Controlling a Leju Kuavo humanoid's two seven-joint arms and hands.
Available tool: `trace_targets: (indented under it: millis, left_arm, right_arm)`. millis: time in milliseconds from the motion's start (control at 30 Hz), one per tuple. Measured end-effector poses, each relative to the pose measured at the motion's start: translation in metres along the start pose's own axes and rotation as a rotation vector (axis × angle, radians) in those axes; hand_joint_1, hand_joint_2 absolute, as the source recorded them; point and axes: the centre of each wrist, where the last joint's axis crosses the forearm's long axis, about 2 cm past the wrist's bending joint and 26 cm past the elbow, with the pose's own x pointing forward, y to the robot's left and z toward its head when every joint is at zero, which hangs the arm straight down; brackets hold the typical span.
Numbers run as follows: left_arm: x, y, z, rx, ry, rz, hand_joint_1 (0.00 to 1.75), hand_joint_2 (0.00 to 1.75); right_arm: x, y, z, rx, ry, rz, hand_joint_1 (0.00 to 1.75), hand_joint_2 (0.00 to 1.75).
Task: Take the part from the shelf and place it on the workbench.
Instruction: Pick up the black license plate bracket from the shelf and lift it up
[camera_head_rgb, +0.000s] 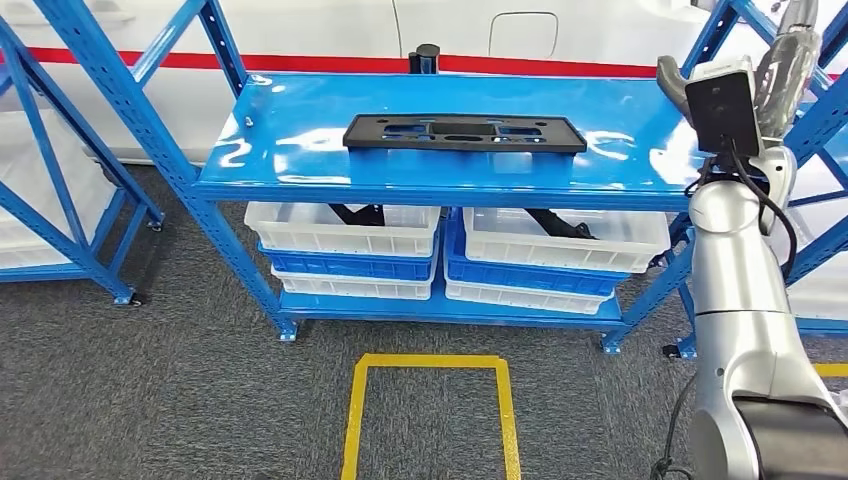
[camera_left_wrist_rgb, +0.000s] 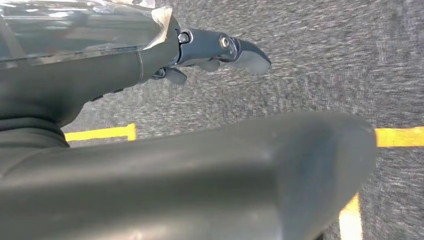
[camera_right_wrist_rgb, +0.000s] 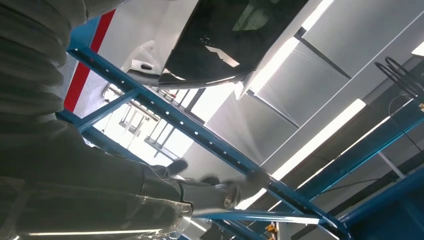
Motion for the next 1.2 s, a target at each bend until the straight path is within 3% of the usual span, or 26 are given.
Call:
trace_targets:
  millis: [1200]
  left_arm:
    - [0.002, -0.002, 0.000, -0.018, -0.020, -0.005, 0.00, 0.00]
  right_arm:
    - [0.000, -0.018, -0.007, -0.025, -0.004, 0.029, 0.00, 1.75]
